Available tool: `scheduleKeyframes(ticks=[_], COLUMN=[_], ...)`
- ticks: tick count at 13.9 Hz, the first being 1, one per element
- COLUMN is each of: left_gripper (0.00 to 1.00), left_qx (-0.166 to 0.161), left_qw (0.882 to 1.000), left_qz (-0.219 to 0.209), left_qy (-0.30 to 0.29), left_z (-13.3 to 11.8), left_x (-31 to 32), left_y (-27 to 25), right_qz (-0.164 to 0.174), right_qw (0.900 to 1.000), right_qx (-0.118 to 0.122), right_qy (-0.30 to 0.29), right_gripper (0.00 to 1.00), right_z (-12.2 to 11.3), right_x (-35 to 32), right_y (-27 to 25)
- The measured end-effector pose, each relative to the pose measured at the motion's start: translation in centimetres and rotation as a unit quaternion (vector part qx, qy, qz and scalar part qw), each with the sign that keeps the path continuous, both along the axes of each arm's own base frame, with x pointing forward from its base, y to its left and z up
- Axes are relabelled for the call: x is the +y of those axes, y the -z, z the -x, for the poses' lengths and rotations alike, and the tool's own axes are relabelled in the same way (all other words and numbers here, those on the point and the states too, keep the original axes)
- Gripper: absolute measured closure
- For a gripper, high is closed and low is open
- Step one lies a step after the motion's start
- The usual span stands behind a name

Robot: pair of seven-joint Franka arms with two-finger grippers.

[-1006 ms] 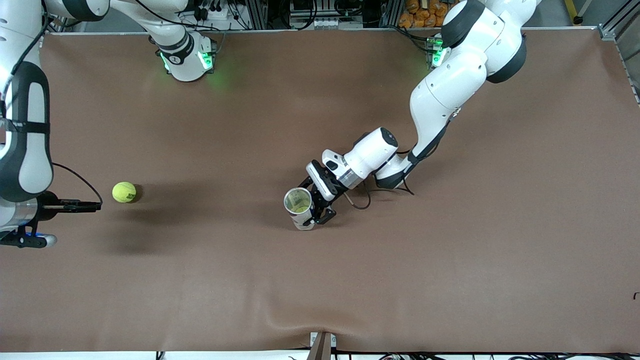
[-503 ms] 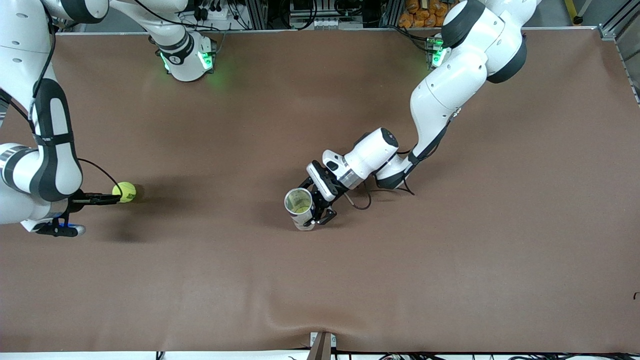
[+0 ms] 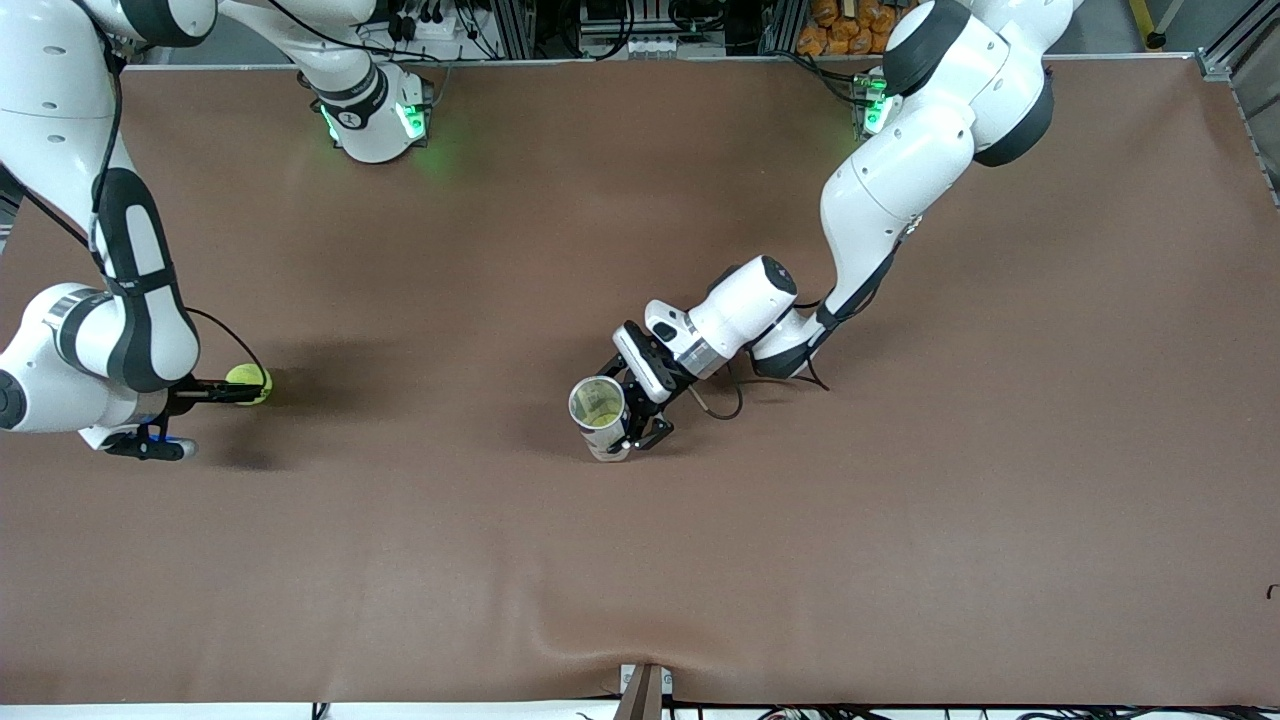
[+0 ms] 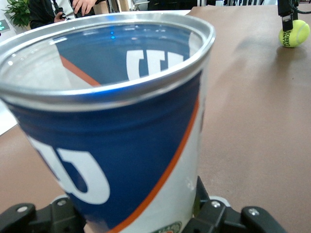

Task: Insert tennis ball vertically with right arm
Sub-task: 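Carry the second ball over the can with the right gripper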

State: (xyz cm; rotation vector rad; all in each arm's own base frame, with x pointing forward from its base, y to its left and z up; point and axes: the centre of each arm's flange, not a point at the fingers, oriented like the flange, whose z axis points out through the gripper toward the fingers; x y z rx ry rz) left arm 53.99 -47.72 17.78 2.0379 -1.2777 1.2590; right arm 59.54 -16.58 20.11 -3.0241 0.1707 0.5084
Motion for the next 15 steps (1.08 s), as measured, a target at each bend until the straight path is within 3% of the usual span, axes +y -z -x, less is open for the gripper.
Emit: scheduleKeyframes(ticks=[3,6,7,11,13,15], left_gripper=[0.2,0.2,0.2,0.2,0.2,0.2], left_qx=[0.0,0.0,0.0,0.0,0.0,0.0], left_qw=[1.0,1.0,1.0,1.0,1.0,1.0], left_qz=[0.0,0.0,0.0,0.0,0.0,0.0], left_qy=[-0.001,-0.001,-0.001,-0.001,-0.001,-0.001], left_z=[-0.1,-0.1,-0.1,-0.1,-0.1,-0.1], left_x=[0.1,0.1,0.1,0.1,0.1,0.2], left_y=[0.0,0.0,0.0,0.0,0.0,0.0], right_qz=[0.0,0.0,-0.001,-0.025,-0.052,-0.058], right_qw=[1.0,1.0,1.0,0.999,0.997,0.991], right_qx=[-0.005,-0.005,-0.007,-0.018,-0.024,-0.034], right_qy=[0.004,0.003,0.002,0.018,0.061,0.114], right_gripper=[0.0,0.3,0.34,0.34,0.34,0.34], right_z=[0.4,0.6,0.5,-1.8,-4.2,-6.8], right_x=[0.1,0.2,0.3,1.7,3.9,8.7], right_y=[0.8,1.0,0.7,-4.2,-9.0,-14.1])
